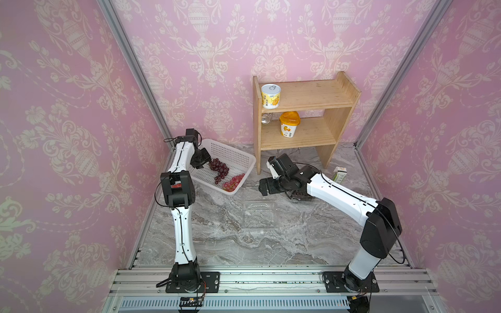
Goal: Pack grapes into containers
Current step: Move the grape to the basket, then pick up the grape from the basket.
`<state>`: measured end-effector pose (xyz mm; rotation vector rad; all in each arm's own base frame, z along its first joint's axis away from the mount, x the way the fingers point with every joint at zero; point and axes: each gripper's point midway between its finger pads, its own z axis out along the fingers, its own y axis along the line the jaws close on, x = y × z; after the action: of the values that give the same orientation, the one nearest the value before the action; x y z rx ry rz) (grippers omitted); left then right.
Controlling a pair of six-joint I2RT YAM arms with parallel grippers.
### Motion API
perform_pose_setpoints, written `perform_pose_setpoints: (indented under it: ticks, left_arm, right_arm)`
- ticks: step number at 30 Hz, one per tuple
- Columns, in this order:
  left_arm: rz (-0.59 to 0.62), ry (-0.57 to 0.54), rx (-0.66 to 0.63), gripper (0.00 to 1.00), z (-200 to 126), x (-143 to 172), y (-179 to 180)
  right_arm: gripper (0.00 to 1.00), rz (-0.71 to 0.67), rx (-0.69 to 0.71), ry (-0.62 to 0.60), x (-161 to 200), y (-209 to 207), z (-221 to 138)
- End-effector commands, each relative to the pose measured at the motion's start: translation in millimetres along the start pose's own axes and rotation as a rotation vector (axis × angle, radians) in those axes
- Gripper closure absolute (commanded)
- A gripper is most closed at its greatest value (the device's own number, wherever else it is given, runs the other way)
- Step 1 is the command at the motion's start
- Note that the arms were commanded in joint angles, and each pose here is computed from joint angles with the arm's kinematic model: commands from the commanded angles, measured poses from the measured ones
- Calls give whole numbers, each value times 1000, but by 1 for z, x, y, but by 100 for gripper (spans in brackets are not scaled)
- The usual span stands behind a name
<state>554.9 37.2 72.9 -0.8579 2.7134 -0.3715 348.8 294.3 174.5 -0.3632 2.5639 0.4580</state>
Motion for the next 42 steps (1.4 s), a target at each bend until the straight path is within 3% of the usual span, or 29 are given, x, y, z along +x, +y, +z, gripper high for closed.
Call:
perform_pose_setpoints:
  ticks: [1, 13, 30, 42]
  left_arm:
    - [-41, 29, 32, 53, 16, 0, 1]
    - [-72, 51, 36, 64, 33, 4, 9]
    - [-52, 107, 43, 67, 26, 25, 17]
    - [19, 168, -5, 62, 6, 33, 15]
  right_arm:
    - [0, 14, -14, -16, -2, -1, -7]
    - [0, 23, -12, -11, -2, -1, -5]
    - [0, 45, -34, 8, 1, 2, 4]
    - [0, 58, -50, 7, 0, 5, 5]
